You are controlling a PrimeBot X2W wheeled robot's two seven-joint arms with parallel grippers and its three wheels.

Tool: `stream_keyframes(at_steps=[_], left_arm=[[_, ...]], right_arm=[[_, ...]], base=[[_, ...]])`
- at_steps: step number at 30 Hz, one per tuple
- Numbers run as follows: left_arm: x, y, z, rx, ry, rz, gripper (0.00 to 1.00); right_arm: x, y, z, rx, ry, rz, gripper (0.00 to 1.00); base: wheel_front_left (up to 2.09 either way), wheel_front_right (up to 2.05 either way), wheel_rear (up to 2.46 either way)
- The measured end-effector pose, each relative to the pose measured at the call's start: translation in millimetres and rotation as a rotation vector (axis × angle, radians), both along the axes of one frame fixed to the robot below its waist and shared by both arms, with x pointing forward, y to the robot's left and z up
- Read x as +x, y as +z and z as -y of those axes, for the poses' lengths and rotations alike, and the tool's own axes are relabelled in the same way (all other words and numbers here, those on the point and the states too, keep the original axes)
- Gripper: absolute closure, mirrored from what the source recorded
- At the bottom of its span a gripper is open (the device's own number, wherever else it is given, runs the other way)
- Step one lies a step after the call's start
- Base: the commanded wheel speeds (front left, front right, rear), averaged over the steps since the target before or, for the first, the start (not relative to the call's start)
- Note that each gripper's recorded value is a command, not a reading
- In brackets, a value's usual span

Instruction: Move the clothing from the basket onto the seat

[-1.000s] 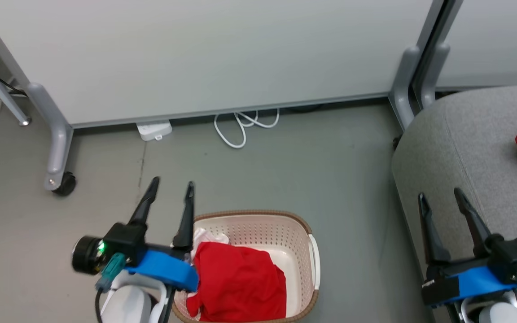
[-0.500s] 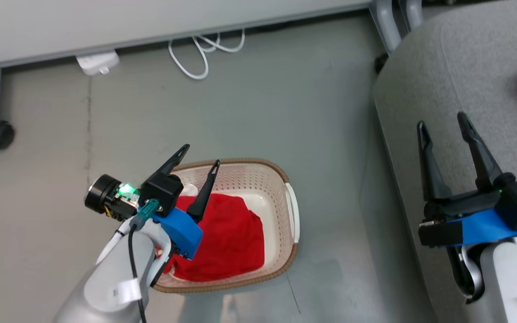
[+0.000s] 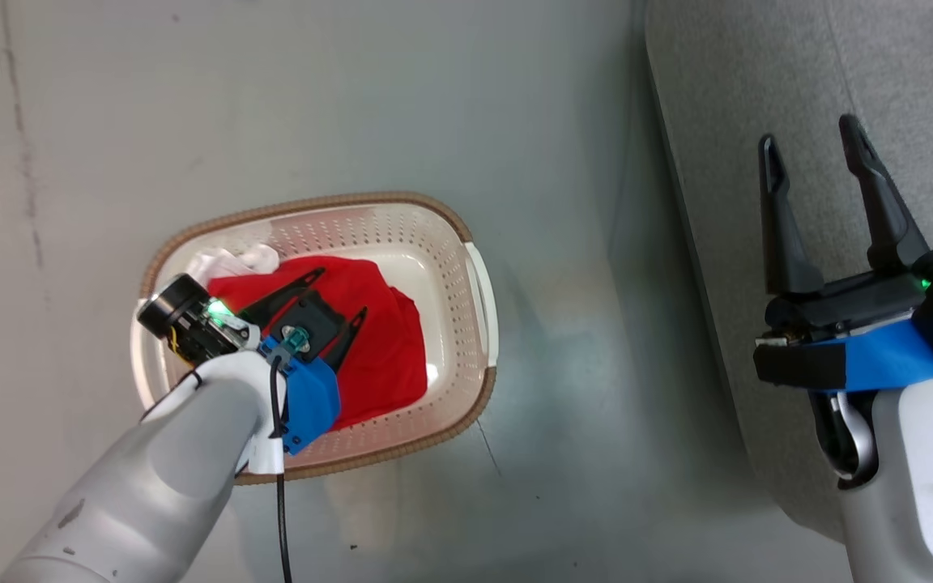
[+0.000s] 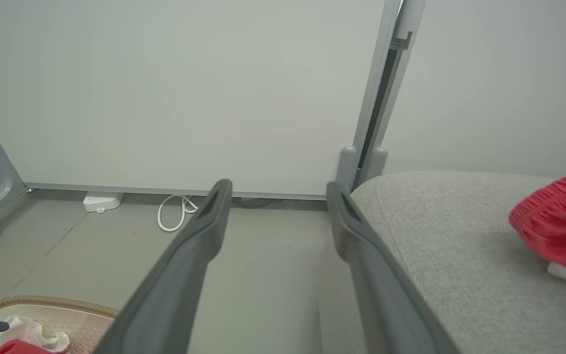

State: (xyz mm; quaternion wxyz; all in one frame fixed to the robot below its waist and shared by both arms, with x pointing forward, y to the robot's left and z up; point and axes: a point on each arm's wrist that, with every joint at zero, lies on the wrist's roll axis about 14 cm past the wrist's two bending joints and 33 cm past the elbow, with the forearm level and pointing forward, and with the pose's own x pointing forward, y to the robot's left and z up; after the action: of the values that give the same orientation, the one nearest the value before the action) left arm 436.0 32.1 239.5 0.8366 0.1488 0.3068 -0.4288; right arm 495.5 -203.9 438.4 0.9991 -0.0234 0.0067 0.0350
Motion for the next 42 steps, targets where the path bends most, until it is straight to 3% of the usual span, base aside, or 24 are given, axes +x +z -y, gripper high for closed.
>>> stream_keyframes(at_steps=[8, 17, 28, 42], left_arm=[[-15.0, -72.6, -7.6, 0.163, -0.131, -0.163, 0.00], [-16.3, -133.9, -29.2, 0.305, -0.163, -0.290, 0.00], [-26.5, -188.6, -36.3, 0.372, -0.206, -0.368, 0.00], [-38.7, -222.9, -36.2, 0.422, -0.232, -0.426, 0.00]], right_arm=[[18.9, -31.0, 8.5, -0.026, -0.012, -0.037, 0.00], [34.2, -71.4, 10.2, -0.046, -0.003, -0.090, 0.00], [35.2, -122.6, 11.5, -0.062, 0.006, -0.174, 0.00], [30.7, -149.8, 17.5, -0.080, -0.007, -0.220, 0.00]], base=[[0.00, 0.00, 0.00], [0.00, 0.00, 0.00], [0.00, 0.00, 0.00], [0.00, 0.00, 0.00]])
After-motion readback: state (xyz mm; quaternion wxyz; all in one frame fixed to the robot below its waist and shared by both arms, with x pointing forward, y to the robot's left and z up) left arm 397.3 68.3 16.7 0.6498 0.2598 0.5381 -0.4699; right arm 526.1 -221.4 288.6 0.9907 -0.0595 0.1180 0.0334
